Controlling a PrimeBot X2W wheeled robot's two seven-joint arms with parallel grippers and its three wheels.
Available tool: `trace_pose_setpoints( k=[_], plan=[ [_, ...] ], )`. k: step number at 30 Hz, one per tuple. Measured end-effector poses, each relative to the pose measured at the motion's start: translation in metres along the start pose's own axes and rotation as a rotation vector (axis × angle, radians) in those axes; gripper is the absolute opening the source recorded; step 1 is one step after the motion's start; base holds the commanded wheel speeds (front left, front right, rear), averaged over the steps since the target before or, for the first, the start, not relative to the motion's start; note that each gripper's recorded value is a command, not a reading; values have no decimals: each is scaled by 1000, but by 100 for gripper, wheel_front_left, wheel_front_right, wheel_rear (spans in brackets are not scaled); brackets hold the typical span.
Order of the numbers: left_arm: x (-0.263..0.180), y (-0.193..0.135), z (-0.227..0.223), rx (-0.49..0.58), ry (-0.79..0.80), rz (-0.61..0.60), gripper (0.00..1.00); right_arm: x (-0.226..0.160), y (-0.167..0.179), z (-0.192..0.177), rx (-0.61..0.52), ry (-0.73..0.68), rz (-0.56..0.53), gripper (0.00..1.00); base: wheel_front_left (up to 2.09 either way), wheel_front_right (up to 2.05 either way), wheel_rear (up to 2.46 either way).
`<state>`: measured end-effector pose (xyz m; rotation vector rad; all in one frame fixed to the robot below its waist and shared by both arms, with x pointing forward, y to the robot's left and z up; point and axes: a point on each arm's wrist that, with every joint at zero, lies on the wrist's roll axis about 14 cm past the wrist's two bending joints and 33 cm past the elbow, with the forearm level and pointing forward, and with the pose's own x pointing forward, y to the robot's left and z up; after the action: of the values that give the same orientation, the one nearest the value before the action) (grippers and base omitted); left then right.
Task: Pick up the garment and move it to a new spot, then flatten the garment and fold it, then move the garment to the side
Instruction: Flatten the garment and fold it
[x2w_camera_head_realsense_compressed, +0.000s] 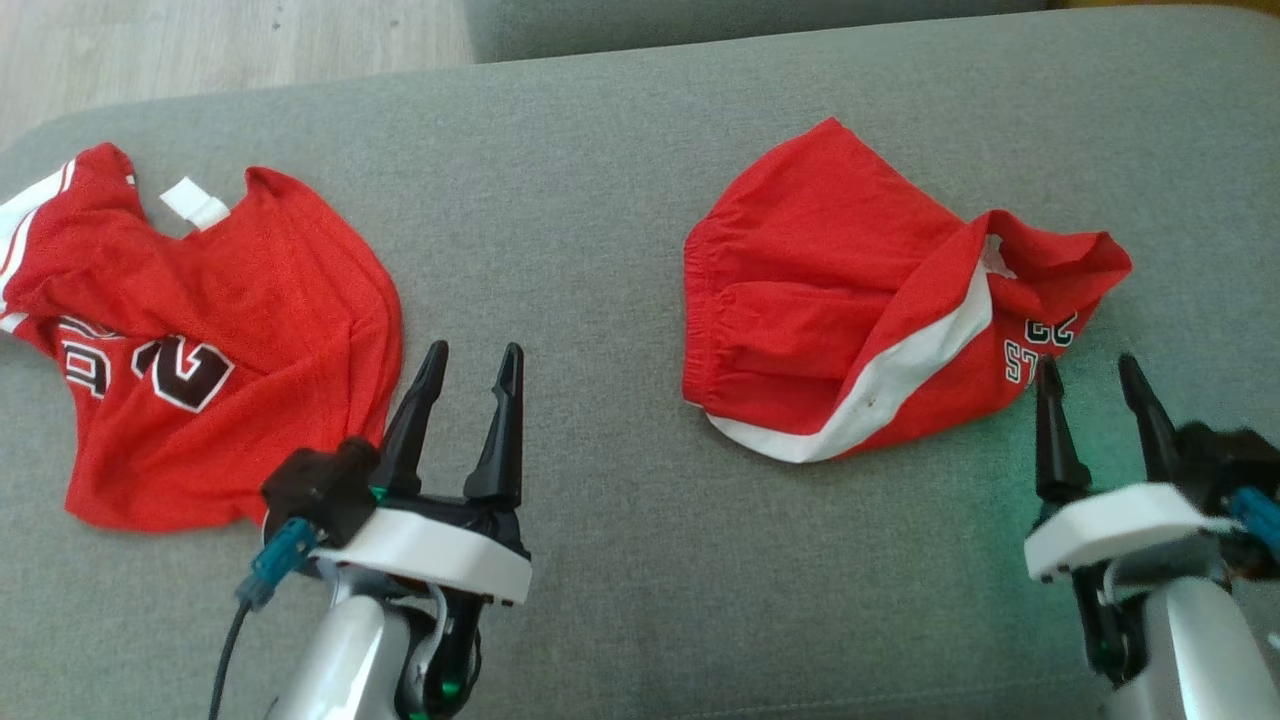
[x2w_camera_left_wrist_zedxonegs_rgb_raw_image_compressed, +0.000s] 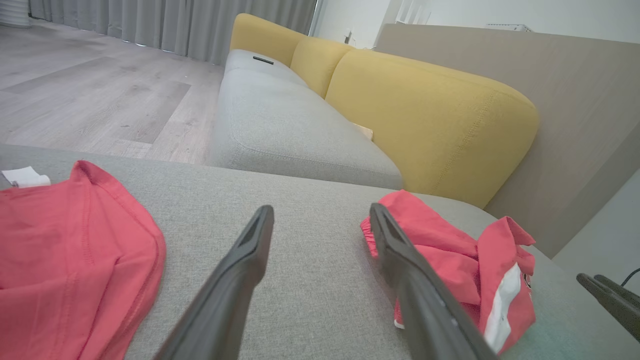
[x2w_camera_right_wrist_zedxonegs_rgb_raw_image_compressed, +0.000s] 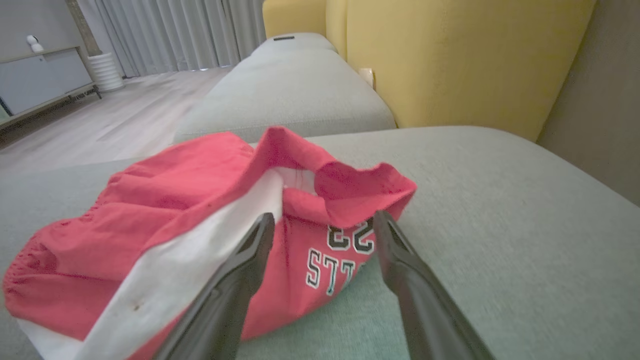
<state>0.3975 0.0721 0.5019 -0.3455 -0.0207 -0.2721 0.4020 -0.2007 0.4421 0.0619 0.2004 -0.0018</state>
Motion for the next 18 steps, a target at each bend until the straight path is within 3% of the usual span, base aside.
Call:
trace_pose_setpoints(
  k=[10,18],
  plan=[
    [0,3,-3,-2,8,10,100,9,2,0,37,27,2,100,0,0,0],
    [-3,16,-10,-3,29,44,100,50,16,-4,214,135,27,100,0,0,0]
  ],
)
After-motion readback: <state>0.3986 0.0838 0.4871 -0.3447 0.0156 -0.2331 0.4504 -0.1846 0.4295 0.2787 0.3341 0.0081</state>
